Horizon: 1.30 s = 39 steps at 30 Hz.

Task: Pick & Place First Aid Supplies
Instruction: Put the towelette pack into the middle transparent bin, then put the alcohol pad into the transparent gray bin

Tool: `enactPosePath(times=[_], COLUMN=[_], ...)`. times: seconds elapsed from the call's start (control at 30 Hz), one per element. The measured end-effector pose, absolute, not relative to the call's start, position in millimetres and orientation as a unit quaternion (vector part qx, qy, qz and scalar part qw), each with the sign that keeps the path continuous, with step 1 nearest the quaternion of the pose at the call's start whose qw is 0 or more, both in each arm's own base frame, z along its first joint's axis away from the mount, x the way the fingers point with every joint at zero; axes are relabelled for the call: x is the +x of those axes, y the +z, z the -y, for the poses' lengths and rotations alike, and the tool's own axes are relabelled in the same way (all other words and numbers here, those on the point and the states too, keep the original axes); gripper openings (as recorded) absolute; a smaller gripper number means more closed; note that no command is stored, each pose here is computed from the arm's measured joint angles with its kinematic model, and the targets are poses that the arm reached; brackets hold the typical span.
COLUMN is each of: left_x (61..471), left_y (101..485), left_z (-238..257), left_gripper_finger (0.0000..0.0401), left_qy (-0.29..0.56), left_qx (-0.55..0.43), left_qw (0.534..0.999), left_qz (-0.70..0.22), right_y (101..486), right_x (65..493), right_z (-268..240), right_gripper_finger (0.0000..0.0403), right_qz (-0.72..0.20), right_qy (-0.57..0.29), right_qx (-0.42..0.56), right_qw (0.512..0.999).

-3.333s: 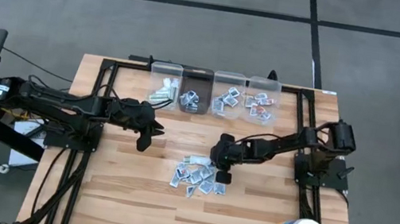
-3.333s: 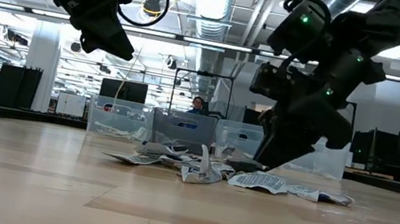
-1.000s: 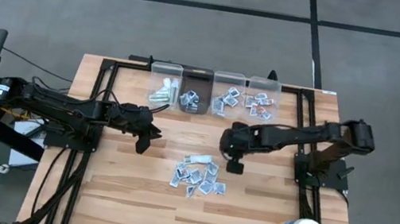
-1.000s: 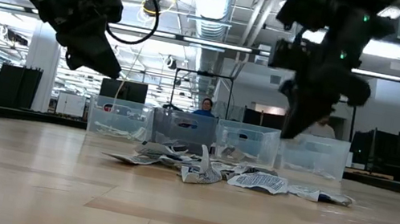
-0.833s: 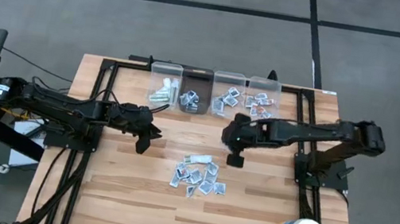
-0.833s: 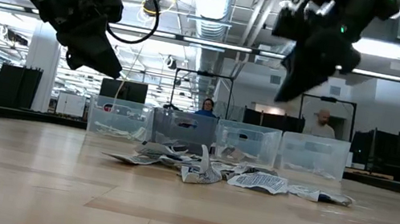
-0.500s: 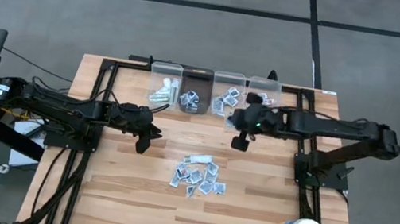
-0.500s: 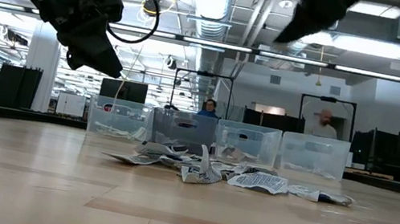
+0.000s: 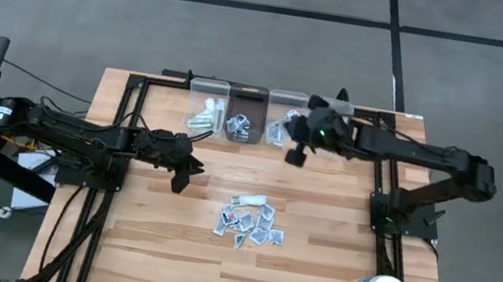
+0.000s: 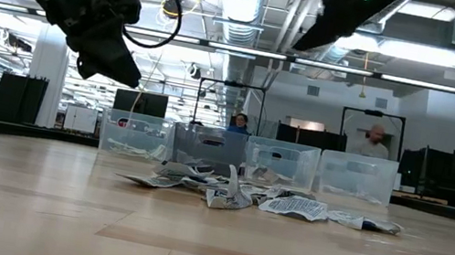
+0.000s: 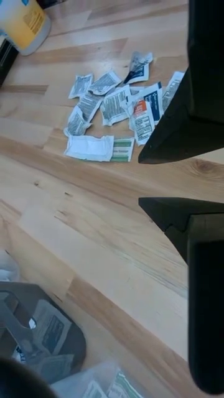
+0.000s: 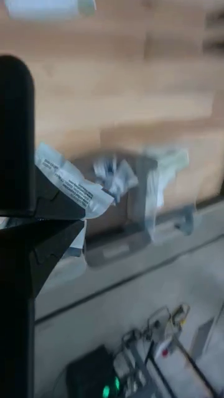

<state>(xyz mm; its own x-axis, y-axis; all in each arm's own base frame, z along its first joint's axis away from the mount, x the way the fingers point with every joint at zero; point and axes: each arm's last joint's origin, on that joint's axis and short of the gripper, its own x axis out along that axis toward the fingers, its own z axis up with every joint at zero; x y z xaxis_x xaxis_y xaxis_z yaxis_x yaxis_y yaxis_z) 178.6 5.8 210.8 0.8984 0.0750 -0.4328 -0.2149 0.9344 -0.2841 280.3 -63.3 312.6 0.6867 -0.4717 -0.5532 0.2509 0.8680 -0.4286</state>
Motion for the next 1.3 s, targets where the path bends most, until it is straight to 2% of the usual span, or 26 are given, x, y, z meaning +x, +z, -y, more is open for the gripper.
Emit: enactPosePath(times=[0.23,0.53,0.73,1.07,1.2,1.3], left_x=[179.1,179.2,179.4,179.4,179.4,179.4], left_y=[211.8,212.1,212.4,212.6,212.7,212.6], left_z=[-6.0,-6.1,-6.1,-6.5,-6.5,-6.4], left_gripper_finger=[0.0097,0.0097,0.0097,0.0097,0.0097,0.0097], left_qy=[0.079,0.079,0.079,0.086,0.086,0.083], left_qx=[-0.165,-0.165,-0.165,-0.163,-0.163,-0.164], left_qw=[0.961,0.962,0.962,0.962,0.962,0.962], left_qz=[-0.206,-0.205,-0.203,-0.200,-0.200,-0.201], right_y=[278.3,221.3,219.6,220.7,239.3,257.2], right_x=[302.8,298.3,299.9,302.4,307.5,307.5], right_z=[125.1,176.2,175.7,171.7,151.2,129.5], right_gripper_finger=[0.0000,0.0000,0.0018,0.0098,0.0092,0.0077], right_qz=[-0.364,-0.456,-0.452,-0.448,-0.415,-0.386], right_qy=[-0.265,-0.280,-0.276,-0.261,-0.238,-0.189], right_qx=[-0.162,-0.055,-0.041,-0.046,-0.068,-0.081], right_qw=[0.878,0.843,0.847,0.854,0.876,0.899])
